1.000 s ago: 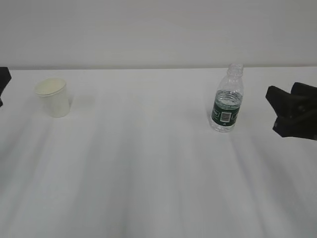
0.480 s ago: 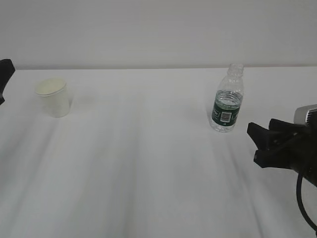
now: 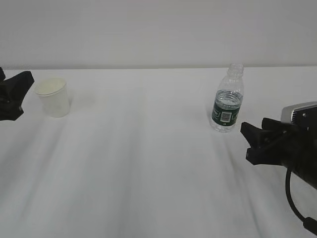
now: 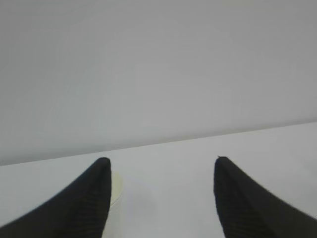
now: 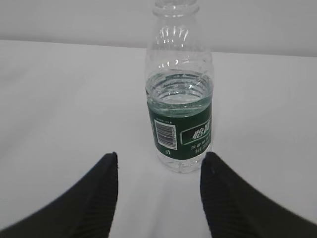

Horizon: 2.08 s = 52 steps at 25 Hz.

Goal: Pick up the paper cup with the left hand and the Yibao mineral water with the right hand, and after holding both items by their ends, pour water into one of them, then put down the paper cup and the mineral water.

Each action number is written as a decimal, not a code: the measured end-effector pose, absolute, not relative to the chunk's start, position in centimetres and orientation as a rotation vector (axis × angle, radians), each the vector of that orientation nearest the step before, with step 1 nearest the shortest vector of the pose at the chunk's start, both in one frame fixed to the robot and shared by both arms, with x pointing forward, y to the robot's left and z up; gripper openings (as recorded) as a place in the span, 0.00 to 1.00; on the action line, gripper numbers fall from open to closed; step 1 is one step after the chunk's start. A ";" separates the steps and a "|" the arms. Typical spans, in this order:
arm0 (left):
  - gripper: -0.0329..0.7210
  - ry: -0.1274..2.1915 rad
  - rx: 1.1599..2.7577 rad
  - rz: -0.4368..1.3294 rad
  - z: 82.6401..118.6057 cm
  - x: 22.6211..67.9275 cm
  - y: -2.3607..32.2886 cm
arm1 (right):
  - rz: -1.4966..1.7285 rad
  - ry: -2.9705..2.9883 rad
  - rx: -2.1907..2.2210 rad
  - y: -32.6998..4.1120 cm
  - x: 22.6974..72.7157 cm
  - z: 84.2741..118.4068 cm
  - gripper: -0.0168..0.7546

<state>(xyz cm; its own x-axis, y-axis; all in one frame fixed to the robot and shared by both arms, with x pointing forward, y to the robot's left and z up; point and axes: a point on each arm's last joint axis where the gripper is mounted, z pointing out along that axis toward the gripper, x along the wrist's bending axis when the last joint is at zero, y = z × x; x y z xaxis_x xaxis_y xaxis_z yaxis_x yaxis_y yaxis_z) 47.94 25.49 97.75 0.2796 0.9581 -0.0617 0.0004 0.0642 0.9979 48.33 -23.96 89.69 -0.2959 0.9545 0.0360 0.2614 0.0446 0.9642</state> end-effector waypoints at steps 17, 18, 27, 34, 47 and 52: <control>0.66 1.030 1.311 0.935 96.8 47.1 25.5 | 1.221 1.639 1.267 -23.9 51.0 87.6 0.55; 0.66 1.030 1.311 0.935 96.8 47.1 25.5 | 1.209 1.616 1.285 -24.1 51.1 87.6 0.55; 0.66 1.023 1.316 0.944 96.8 47.1 25.5 | 1.185 1.561 1.316 -24.4 51.8 87.5 0.55; 0.65 1.020 1.318 0.947 96.9 47.1 25.4 | 1.201 1.589 1.389 -24.1 52.1 85.8 0.56; 0.65 1.019 1.317 0.947 96.9 47.1 25.4 | 1.257 1.701 1.308 -22.8 53.5 84.3 0.90; 0.65 1.019 1.317 0.947 96.9 47.1 25.4 | 1.270 1.691 1.269 -22.6 54.3 84.6 0.90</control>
